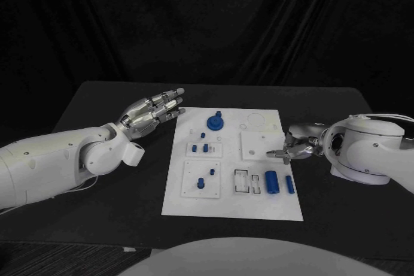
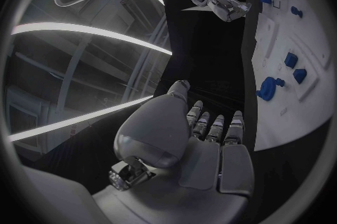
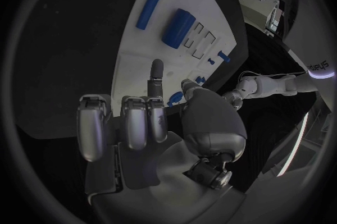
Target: Assemble the parts on the task board
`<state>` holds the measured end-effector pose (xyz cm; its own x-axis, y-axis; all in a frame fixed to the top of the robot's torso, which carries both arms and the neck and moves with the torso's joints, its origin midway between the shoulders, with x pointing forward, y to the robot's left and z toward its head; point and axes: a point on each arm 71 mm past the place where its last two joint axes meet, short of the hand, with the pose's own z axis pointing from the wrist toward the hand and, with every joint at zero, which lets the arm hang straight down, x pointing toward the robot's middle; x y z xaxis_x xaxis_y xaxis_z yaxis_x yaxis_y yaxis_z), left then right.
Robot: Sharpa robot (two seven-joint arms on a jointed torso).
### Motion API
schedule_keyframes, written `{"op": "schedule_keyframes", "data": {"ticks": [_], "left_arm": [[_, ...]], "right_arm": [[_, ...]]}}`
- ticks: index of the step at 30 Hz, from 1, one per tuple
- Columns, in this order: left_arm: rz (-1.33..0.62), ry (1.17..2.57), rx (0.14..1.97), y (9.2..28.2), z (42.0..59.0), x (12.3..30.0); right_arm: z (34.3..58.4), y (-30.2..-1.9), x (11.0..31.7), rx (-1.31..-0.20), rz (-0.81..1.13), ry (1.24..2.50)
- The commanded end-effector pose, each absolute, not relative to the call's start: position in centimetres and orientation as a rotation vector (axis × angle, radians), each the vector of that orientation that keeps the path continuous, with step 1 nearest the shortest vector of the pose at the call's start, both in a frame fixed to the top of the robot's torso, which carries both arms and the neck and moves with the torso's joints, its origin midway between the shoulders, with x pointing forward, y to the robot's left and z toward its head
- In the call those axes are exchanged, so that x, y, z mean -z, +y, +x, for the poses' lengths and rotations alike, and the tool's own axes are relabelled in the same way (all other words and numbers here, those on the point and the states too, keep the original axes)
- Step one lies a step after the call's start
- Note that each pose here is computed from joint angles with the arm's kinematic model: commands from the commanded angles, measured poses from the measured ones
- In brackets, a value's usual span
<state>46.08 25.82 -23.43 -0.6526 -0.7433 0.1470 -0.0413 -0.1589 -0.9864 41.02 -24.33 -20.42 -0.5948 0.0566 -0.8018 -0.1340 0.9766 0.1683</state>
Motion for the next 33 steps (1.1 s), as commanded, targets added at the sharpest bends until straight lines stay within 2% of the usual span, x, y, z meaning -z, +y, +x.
{"op": "schedule_keyframes", "data": {"ticks": [1, 18, 33], "left_arm": [[-0.896, 1.627, 1.877, 25.7, 46.0, 23.5], [-0.903, 1.651, 1.877, 25.5, 45.9, 23.7], [-0.911, 1.671, 1.873, 25.5, 45.8, 24.0]], "right_arm": [[40.6, -24.5, 20.9, -0.186, -0.084, 2.247], [39.2, -23.7, 22.8, -0.197, -0.113, 2.287], [39.2, -22.7, 23.6, -0.232, -0.105, 2.277]]}}
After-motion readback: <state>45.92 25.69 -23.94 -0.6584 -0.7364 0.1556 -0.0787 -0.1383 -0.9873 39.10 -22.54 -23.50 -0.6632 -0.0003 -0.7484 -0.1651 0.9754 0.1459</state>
